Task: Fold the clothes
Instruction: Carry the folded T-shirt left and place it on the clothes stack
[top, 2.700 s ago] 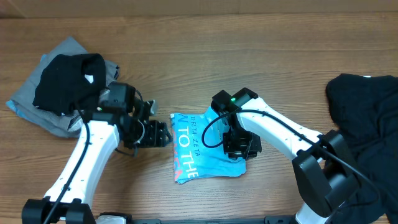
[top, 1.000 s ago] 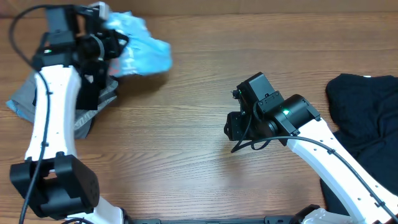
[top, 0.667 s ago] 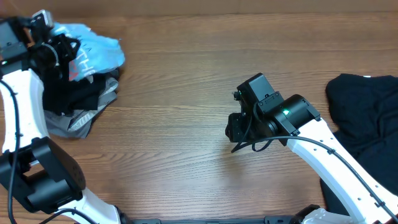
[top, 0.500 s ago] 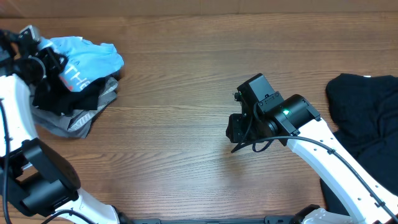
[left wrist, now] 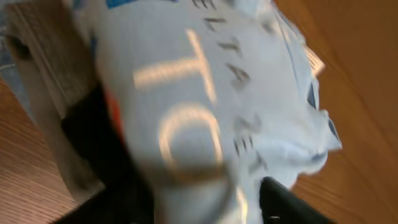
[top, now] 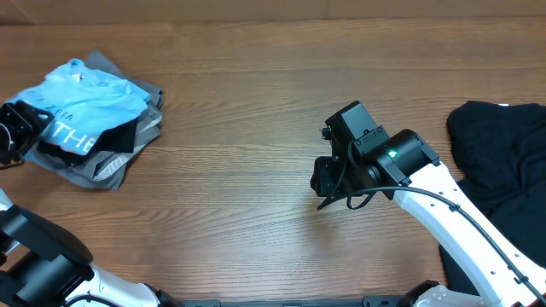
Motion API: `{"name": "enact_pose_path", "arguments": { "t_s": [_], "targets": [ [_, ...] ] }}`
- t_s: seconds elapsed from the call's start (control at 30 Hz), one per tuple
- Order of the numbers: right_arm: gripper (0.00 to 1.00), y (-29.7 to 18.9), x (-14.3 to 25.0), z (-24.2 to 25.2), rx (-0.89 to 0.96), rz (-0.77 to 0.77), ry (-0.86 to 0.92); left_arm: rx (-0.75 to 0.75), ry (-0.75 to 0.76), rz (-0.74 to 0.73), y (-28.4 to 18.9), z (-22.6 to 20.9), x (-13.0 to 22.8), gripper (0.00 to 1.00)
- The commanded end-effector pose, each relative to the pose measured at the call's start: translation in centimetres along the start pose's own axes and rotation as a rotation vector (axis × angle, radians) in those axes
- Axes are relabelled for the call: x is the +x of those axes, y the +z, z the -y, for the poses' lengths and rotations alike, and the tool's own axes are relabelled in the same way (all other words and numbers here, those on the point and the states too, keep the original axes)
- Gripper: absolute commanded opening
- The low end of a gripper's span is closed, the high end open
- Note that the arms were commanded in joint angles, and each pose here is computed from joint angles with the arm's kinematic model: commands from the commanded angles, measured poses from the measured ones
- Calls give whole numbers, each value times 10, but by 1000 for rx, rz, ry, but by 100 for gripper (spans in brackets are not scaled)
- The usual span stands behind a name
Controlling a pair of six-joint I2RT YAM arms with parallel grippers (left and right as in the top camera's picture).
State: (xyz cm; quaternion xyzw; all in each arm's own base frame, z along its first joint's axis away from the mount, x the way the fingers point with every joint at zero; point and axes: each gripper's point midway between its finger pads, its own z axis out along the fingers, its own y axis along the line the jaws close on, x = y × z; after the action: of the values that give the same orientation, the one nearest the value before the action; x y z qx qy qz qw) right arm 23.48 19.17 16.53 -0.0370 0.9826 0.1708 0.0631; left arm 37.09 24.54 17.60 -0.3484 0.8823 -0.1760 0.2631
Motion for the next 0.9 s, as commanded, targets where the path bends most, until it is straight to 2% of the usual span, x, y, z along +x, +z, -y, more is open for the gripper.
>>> {"name": "enact_pose_path", "arguments": {
  "t_s": [0.0, 0.13, 0.2, 0.23, 0.27, 0.33, 0.5, 0.57, 0.67, 0.77, 0.87],
  "targets": [
    [40, -9, -3, -5, -20, 30, -6, 35, 28, 41, -17, 17, -8, 71],
    [40, -9, 0, -3, -14, 20, -4, 57, 46, 69, -37, 31, -11, 70],
    [40, -9, 0, -3, -14, 20, -4, 69, 78, 96, -50, 43, -13, 63],
    [40, -9, -1, -3, -14, 20, -4, 87, 117, 107, -55, 53, -12, 43],
    [40, -9, -1, -3, -14, 21, -4, 94, 186, 112, -57, 67, -9, 15],
    [40, -9, -1, -3, -14, 21, -4, 75, 268, 91, -47, 75, -3, 4],
    [40, -9, 0, -3, -14, 18, -2, -65, 297, -34, 17, 57, 24, 4],
    [40, -9, 1, -4, -20, 15, -3, -107, 254, -115, 51, 38, 45, 4],
    [40, -9, 1, -5, -26, 11, -3, -137, 167, -228, 77, 15, 76, 4],
    [40, -9, 1, -5, -23, 14, -4, -144, 140, -281, 78, 10, 91, 6],
    [40, -14, -5, -5, -22, 39, -1, -81, 165, -260, 56, 33, 88, 14]
  ]
}}
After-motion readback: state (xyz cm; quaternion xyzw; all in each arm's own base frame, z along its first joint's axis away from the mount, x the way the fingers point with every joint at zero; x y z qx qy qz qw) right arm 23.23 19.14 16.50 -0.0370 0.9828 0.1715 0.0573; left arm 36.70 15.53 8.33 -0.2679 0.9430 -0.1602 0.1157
